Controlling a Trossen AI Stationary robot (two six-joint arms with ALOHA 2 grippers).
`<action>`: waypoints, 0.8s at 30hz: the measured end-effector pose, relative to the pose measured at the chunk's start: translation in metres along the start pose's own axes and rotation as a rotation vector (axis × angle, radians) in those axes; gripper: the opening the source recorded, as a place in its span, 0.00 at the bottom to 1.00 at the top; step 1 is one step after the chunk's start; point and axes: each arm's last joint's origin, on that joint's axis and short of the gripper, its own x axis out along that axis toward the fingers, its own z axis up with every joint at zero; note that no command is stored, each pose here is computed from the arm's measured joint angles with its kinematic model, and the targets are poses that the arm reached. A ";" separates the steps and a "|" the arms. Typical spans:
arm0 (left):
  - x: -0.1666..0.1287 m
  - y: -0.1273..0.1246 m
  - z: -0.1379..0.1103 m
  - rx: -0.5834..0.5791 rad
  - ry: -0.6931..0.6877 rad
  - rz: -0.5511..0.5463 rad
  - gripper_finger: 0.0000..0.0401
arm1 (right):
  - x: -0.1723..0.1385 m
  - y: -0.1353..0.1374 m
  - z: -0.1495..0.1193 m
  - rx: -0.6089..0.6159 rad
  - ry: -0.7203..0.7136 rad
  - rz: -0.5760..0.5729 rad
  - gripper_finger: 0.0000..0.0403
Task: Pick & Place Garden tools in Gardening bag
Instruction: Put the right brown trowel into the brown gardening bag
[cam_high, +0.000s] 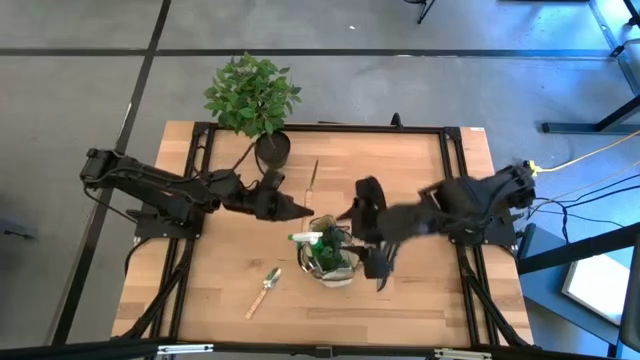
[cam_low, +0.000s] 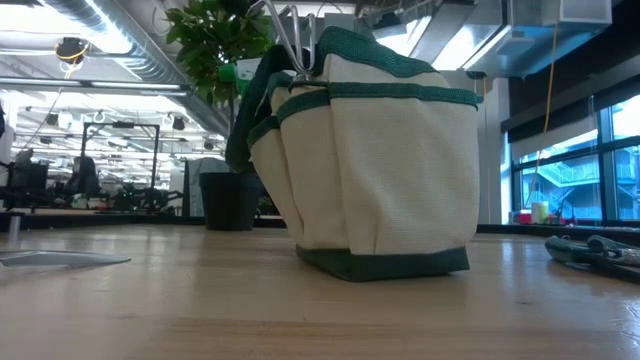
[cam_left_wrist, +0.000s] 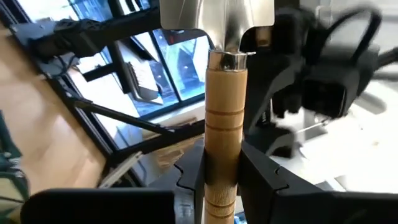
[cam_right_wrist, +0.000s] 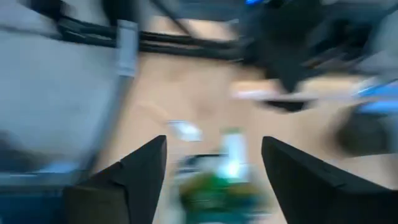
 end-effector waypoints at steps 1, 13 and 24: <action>-0.001 -0.001 -0.002 0.024 -0.001 0.007 0.16 | 0.001 -0.002 0.002 0.061 0.002 0.074 0.64; -0.062 -0.027 -0.020 0.477 -0.018 0.355 0.16 | 0.002 0.001 0.005 0.588 -0.051 0.015 0.49; -0.112 0.011 -0.042 0.568 -0.086 0.451 0.16 | 0.076 0.027 -0.036 0.888 -0.077 0.031 0.37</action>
